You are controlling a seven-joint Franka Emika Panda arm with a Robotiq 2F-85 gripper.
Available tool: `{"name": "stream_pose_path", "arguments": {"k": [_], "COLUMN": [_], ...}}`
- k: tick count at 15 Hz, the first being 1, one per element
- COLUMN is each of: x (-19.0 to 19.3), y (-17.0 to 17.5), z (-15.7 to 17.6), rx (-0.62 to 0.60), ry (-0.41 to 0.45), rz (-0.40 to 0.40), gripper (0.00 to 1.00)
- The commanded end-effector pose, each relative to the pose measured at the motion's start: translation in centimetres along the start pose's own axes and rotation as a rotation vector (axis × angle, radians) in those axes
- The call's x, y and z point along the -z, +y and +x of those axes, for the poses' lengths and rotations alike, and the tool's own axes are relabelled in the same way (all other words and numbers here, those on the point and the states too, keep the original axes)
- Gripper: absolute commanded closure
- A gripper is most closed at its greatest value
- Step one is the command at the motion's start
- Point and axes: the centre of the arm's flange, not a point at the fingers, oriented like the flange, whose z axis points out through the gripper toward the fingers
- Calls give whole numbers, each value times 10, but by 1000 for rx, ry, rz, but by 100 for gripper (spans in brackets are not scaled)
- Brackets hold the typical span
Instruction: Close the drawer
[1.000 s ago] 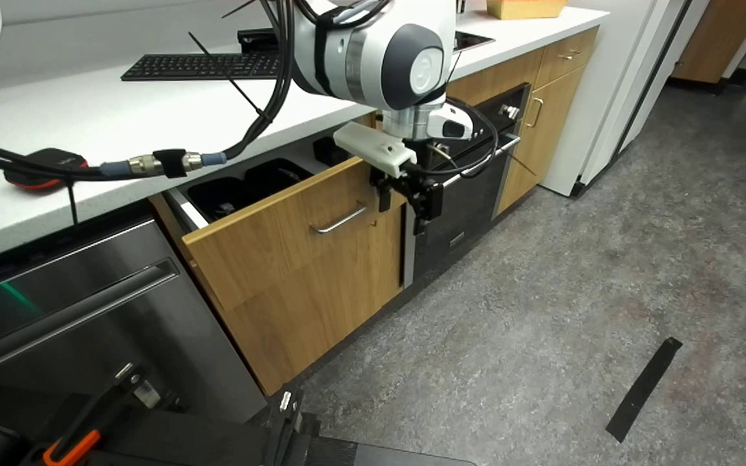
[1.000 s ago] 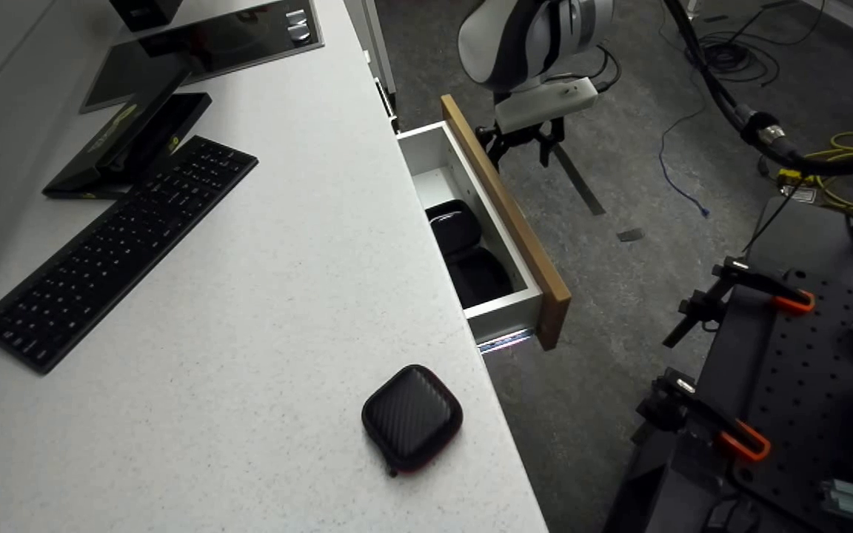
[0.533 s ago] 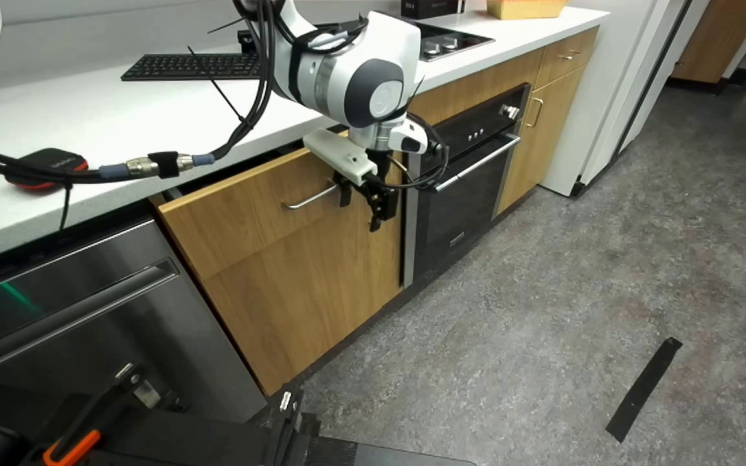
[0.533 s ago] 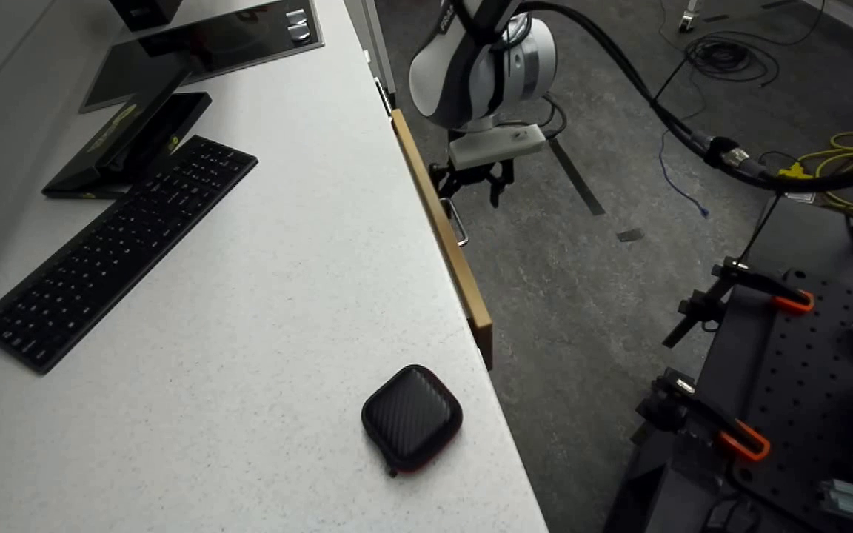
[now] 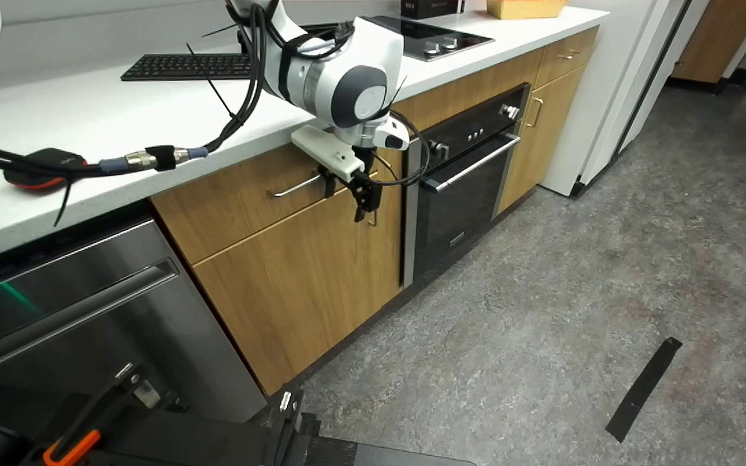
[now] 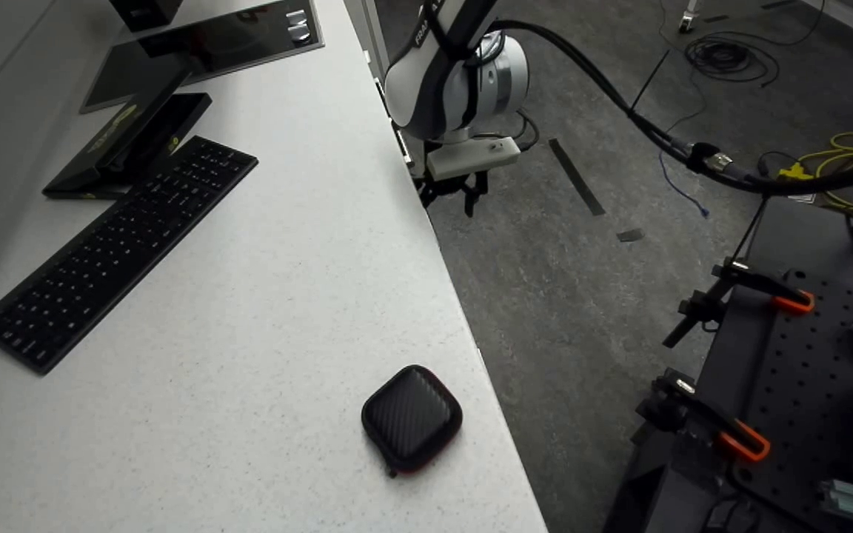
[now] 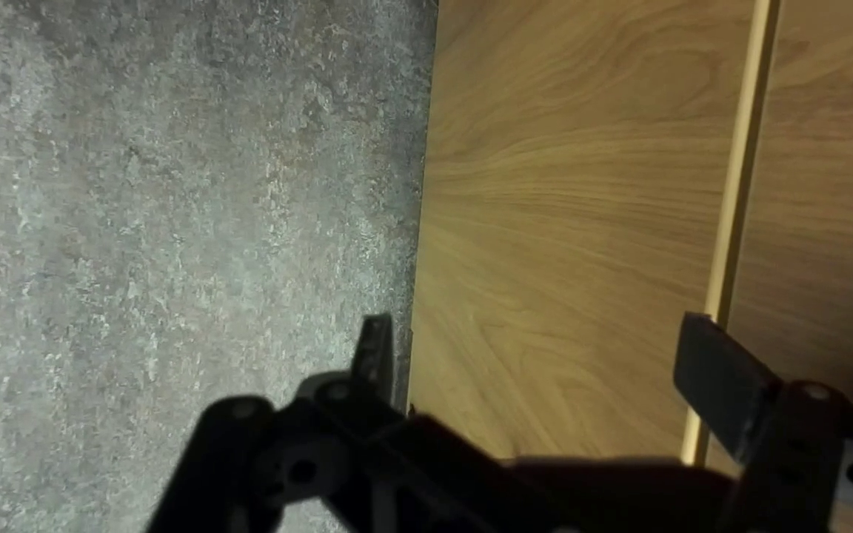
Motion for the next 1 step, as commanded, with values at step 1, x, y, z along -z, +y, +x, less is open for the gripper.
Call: {"name": "stream_pose_path", "arguments": {"k": [1], "x": [0], "y": [0], "z": [0], "rx": [0], "ry": [-1], "rz": [0], "gripper": [0]}}
